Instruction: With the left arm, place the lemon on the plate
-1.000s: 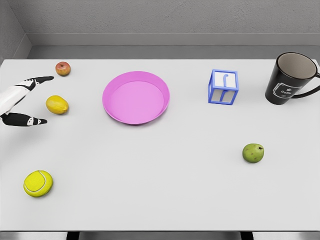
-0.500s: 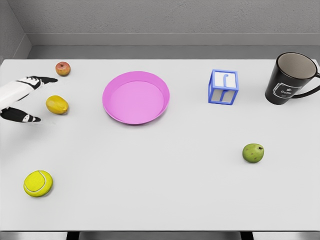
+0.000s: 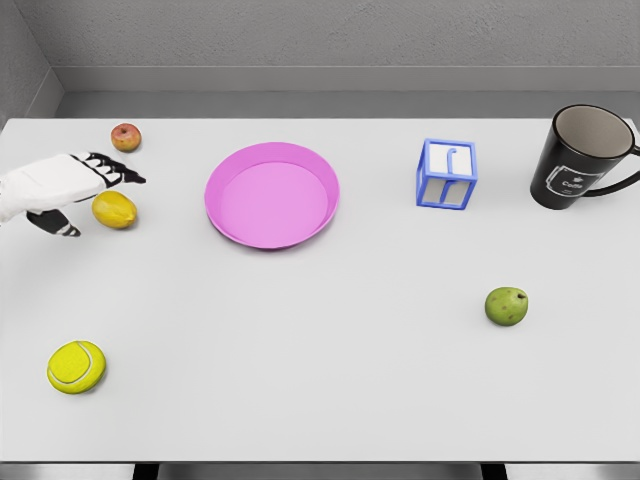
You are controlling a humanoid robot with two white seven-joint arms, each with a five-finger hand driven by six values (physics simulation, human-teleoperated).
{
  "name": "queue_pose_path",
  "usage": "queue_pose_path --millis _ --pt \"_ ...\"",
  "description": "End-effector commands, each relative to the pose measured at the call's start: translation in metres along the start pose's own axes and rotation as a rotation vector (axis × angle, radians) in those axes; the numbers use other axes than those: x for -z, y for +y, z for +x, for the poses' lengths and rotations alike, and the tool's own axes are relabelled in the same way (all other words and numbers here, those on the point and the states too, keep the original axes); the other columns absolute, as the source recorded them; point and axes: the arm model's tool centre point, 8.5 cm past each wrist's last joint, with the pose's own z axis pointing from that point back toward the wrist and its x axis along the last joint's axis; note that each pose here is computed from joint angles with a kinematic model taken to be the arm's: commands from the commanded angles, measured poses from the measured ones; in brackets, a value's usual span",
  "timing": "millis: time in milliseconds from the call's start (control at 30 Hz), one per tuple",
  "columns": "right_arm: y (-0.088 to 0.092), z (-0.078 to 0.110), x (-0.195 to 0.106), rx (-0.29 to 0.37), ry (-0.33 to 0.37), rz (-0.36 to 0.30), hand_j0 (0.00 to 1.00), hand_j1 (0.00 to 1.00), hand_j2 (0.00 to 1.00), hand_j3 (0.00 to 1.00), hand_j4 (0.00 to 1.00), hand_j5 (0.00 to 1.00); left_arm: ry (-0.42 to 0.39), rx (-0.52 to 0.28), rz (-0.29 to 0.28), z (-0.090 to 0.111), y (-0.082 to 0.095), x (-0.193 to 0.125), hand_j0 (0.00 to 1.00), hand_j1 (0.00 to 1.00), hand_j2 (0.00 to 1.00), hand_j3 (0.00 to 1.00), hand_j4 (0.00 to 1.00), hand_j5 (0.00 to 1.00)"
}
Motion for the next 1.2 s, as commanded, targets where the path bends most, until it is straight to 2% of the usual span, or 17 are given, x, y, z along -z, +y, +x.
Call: queue_pose_path --millis 0,133,233,500,567,767,867,933,1067,1167 --pt "0.0 0.0 0.0 0.0 -0.001 -0.001 1.0 1.0 1.0 1.0 1.0 1.0 -0.011 0.0 -0.024 0.005 -0.007 0.007 1.0 1.0 1.0 1.0 1.0 1.0" --pt "0.0 0.0 0.0 0.0 -0.001 0.001 1.0 1.0 1.0 1.0 1.0 1.0 -0.019 0.063 -0.067 0.014 -0.008 0.024 1.0 1.0 1.0 1.0 1.0 1.0" --pt "0.0 0.0 0.0 0.0 0.001 -0.001 1.0 1.0 1.0 1.0 1.0 1.0 -0.022 0.068 -0.073 0.015 -0.007 0.026 1.0 1.0 1.0 1.0 1.0 1.0" --pt "0.0 0.0 0.0 0.0 0.001 -0.001 1.0 1.0 1.0 1.0 1.0 1.0 0.035 0.009 -0.102 -0.01 -0.018 0.022 1.0 1.0 1.0 1.0 1.0 1.0" --pt "0.0 0.0 0.0 0.0 0.001 0.001 1.0 1.0 1.0 1.0 1.0 1.0 0.045 0.003 -0.101 -0.014 -0.016 0.022 1.0 1.0 1.0 1.0 1.0 1.0" --pt "0.0 0.0 0.0 0.0 0.001 -0.001 1.0 1.0 1.0 1.0 1.0 1.0 0.014 -0.003 -0.087 -0.003 -0.015 0.035 1.0 1.0 1.0 1.0 1.0 1.0" --pt "0.0 0.0 0.0 0.0 0.001 -0.001 1.0 1.0 1.0 1.0 1.0 1.0 0.019 -0.026 -0.078 -0.007 -0.012 0.042 1.0 1.0 1.0 1.0 1.0 1.0" --pt "0.0 0.0 0.0 0.0 -0.001 0.001 1.0 1.0 1.0 1.0 1.0 1.0 -0.004 -0.001 -0.112 -0.001 -0.012 0.052 1.0 1.0 1.0 1.0 1.0 1.0" --pt "0.0 0.0 0.0 0.0 0.001 -0.001 1.0 1.0 1.0 1.0 1.0 1.0 -0.003 0.0 -0.123 -0.002 -0.013 0.054 1.0 1.0 1.0 1.0 1.0 1.0" --pt "0.0 0.0 0.0 0.0 0.001 0.001 1.0 1.0 1.0 1.0 1.0 1.0 0.02 -0.023 -0.135 -0.012 -0.016 0.054 1.0 1.0 1.0 1.0 1.0 1.0"
